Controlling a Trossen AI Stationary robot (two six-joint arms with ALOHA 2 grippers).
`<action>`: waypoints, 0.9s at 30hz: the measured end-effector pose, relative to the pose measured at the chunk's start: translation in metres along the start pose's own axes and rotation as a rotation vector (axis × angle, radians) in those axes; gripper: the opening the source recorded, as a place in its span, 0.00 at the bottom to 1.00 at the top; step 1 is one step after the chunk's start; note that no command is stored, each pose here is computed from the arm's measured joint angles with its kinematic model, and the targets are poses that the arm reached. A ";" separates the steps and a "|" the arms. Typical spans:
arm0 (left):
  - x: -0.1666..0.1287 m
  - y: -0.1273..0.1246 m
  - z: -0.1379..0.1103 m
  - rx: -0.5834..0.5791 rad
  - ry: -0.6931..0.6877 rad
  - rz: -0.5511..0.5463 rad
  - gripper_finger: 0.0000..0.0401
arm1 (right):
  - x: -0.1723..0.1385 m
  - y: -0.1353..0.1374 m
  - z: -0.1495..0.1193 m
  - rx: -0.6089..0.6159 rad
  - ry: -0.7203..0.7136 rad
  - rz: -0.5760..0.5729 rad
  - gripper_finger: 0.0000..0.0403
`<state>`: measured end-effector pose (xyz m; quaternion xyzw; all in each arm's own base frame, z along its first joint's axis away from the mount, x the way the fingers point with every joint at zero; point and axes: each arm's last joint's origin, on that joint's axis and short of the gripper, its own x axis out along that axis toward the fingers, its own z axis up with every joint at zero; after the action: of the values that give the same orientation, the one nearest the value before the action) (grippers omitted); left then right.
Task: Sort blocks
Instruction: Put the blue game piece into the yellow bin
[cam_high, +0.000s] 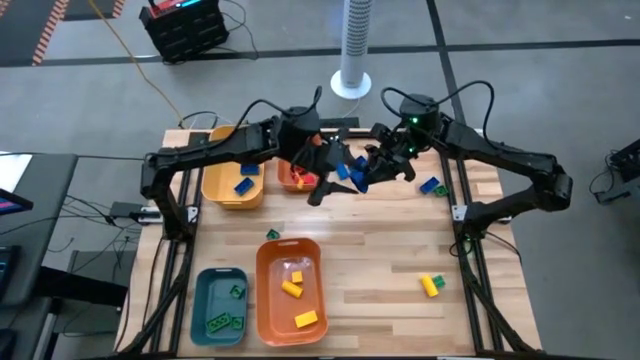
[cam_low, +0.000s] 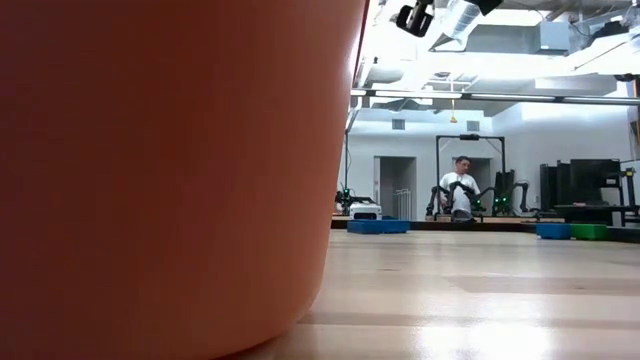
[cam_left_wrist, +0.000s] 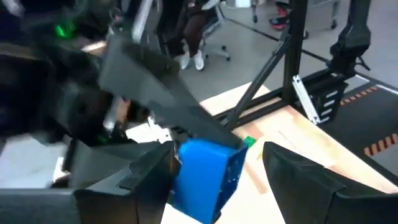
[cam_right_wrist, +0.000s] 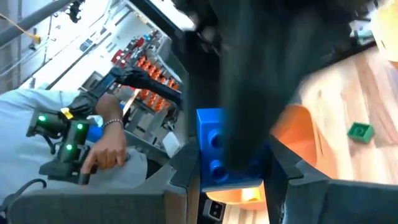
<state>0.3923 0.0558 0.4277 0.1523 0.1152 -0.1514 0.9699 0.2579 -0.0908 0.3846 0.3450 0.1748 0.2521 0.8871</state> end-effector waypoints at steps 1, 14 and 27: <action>0.002 0.000 -0.001 -0.004 -0.001 -0.011 0.59 | 0.001 0.001 0.000 0.002 0.000 0.006 0.29; 0.008 0.000 -0.010 0.027 0.027 -0.054 0.45 | 0.012 -0.016 0.004 0.083 0.017 0.034 0.35; 0.001 0.014 -0.017 0.043 0.082 0.047 0.20 | -0.004 -0.019 0.009 0.085 -0.020 0.017 0.59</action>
<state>0.3952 0.0740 0.4155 0.1817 0.1481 -0.1245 0.9641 0.2658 -0.1102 0.3781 0.3863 0.1736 0.2486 0.8711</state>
